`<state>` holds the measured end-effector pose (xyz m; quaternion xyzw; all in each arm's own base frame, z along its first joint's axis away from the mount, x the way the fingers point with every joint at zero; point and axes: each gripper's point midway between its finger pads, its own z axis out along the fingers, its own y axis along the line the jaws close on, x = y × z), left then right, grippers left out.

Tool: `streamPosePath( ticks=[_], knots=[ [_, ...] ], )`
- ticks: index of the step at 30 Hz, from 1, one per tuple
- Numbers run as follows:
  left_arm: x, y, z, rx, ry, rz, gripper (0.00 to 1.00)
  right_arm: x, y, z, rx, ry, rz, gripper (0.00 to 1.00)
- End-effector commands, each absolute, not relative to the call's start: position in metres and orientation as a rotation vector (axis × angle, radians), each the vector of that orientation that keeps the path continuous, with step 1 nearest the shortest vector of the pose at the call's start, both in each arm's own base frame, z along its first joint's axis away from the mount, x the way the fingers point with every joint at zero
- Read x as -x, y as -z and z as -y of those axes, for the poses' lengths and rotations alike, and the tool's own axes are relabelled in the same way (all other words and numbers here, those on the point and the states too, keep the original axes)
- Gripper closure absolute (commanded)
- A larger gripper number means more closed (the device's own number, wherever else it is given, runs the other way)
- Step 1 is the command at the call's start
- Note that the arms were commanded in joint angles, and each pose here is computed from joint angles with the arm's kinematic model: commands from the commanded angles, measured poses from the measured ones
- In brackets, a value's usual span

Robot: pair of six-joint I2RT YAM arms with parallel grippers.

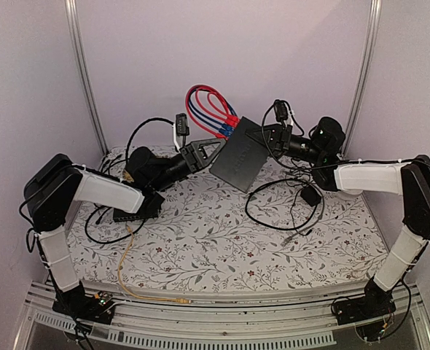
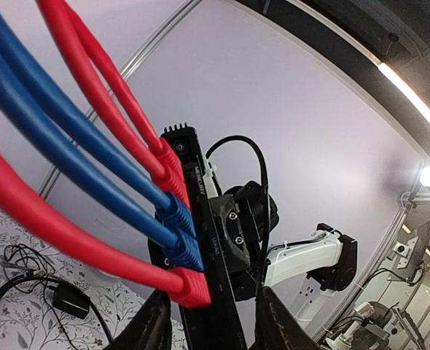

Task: Pull the plug from the switch port
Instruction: Pull the connector from the switch port.

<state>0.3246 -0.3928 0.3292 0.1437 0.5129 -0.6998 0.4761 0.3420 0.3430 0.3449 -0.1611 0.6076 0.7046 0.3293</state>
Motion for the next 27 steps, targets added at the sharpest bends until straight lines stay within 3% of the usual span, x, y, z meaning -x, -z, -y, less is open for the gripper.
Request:
streamPosePath(
  ticks=[1, 27],
  knots=[
    [-0.3238, -0.3326, 0.399, -0.359, 1.718, -1.233, 0.61, -0.3292, -0.3911, -0.3382, 0.508, -1.835, -1.392, 0.98],
    [-0.3249, -0.337, 0.4, -0.337, 1.756, -1.235, 0.71, -0.3264, -0.3851, -0.3394, 0.516, -1.83, -1.399, 0.98]
  ],
)
